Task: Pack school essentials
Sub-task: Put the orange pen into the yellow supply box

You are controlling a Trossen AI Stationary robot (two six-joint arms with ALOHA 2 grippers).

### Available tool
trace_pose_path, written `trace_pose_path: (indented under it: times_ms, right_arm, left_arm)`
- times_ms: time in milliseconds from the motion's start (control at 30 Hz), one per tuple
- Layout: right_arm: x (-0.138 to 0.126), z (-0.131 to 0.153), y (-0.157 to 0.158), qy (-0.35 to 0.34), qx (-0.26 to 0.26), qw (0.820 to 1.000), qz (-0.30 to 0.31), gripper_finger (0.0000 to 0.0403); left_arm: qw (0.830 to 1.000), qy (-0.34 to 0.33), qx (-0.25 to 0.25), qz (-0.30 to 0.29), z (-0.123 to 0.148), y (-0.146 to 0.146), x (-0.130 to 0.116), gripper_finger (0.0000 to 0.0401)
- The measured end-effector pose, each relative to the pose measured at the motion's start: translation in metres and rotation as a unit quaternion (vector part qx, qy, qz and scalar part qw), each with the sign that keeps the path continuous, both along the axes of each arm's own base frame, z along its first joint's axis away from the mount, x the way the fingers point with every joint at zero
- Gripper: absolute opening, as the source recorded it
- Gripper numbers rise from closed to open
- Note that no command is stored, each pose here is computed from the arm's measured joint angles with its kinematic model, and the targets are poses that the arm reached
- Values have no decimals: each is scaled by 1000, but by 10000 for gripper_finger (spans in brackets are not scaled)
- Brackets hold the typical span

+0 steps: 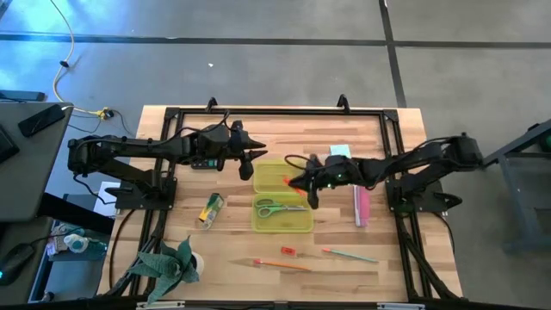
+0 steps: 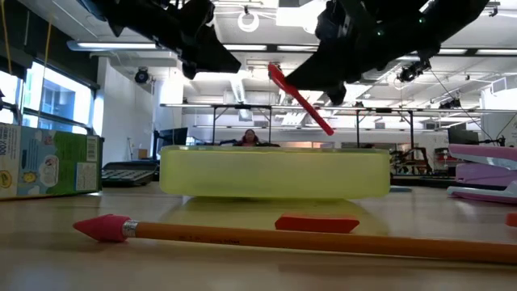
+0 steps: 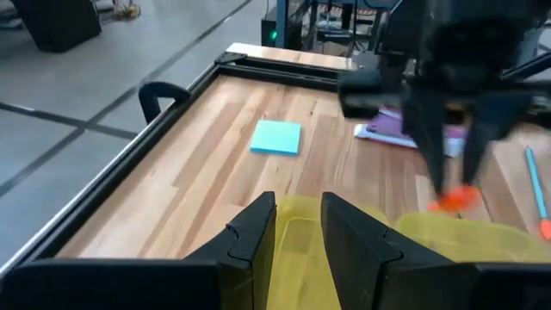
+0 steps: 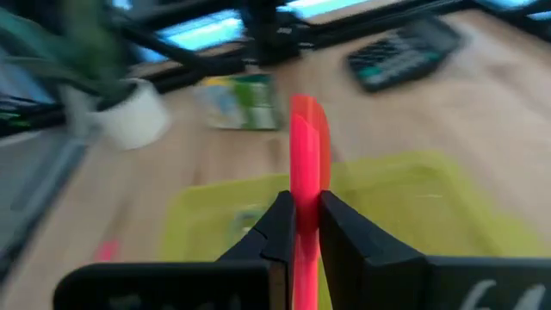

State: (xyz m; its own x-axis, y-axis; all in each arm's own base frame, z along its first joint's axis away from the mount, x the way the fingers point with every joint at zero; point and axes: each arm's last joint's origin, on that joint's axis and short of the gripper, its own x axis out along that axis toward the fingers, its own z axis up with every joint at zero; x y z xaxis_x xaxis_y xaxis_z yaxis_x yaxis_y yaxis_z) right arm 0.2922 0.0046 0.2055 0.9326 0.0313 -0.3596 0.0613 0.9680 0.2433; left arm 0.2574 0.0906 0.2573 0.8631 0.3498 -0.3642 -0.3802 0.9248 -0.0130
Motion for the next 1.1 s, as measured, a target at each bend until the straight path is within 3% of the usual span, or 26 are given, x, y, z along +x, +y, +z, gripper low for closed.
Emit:
trace_pose_path:
  times_ms: [133, 400, 767, 1100]
  right_arm:
    - [7, -14, 3, 14, 24, 999, 19, 25]
    - [20, -41, 9, 59, 25, 997, 34, 25]
    - [43, -57, 21, 143, -30, 985, 89, 27]
    - [50, -47, 33, 151, -58, 983, 87, 122]
  left_arm:
    - [1000, 11, -13, 4, -3, 0, -1, 85]
    - [999, 45, -28, 6, -9, -1, -4, 85]
    - [998, 49, -38, 9, -11, -2, -4, 85]
    - [998, 49, -38, 9, -11, -2, -4, 85]
